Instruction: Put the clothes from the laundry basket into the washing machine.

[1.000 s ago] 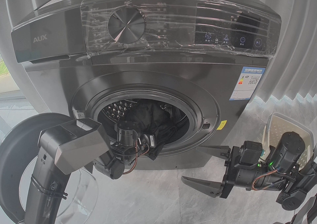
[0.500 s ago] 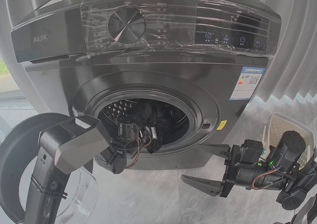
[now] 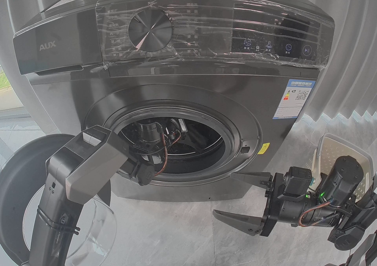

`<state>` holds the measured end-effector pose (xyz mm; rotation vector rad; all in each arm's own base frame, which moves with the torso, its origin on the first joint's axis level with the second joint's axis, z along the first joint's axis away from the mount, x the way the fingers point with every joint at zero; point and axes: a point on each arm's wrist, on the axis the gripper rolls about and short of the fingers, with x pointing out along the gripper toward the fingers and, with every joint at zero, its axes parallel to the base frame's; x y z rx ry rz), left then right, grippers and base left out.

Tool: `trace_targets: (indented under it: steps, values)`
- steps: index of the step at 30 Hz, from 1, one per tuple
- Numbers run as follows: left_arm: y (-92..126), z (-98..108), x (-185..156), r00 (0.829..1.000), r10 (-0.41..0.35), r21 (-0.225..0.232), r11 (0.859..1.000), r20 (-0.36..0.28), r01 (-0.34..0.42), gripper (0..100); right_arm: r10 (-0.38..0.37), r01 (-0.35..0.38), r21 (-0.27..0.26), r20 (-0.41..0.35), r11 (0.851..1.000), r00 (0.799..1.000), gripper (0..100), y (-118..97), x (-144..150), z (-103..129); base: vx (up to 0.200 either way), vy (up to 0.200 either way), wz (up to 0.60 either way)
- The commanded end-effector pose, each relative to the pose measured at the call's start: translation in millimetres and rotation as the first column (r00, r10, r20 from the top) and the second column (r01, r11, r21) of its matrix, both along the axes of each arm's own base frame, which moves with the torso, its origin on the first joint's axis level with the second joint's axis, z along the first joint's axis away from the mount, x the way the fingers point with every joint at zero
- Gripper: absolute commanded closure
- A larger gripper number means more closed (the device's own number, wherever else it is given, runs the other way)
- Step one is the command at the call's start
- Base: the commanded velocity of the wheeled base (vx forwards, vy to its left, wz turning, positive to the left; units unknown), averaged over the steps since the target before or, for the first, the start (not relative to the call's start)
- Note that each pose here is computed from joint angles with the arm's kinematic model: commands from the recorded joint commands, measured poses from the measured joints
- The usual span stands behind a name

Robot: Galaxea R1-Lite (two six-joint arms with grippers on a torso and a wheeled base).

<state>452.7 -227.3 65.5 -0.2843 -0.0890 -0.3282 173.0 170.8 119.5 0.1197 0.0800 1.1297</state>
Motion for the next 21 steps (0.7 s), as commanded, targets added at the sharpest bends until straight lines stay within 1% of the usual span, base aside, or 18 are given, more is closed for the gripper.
trace_targets:
  steps: [1,7,13,18,19,21]
  values:
    - [2.1,-3.0,11.5,1.0,0.018,-0.007,1.0,0.024,-0.017,100,0.002,-0.002,0.003,0.004,1.0,1.0,0,-0.1,-0.6,1.2,0.0,0.0,0.0]
    - [9.6,-2.4,20.5,0.998,0.05,-0.005,0.999,0.029,-0.05,100,0.002,-0.002,0.002,0.003,1.0,1.0,0,0.0,-0.5,0.8,0.0,0.0,0.0]
    - [10.8,-5.0,21.6,0.998,0.052,0.0,0.999,0.028,-0.052,100,0.002,-0.002,0.001,0.001,1.0,1.0,0,-0.2,-0.7,0.6,0.0,0.0,0.0]
    - [10.9,-11.1,21.2,0.999,0.051,0.009,0.999,0.01,-0.051,100,0.002,-0.002,0.001,0.001,1.0,1.0,0,-0.2,-0.7,0.6,0.0,0.0,0.0]
    - [11.0,-12.5,21.0,0.999,0.051,0.011,0.999,0.007,-0.051,0,0.002,-0.002,0.001,0.001,1.0,1.0,0,-0.2,-0.7,0.6,0.0,0.0,0.0]
    - [10.8,-14.6,21.5,0.999,0.05,0.009,0.999,0.007,-0.051,0,0.002,-0.002,0.001,0.001,1.0,1.0,0,-0.2,-0.7,0.6,0.0,0.0,0.0]
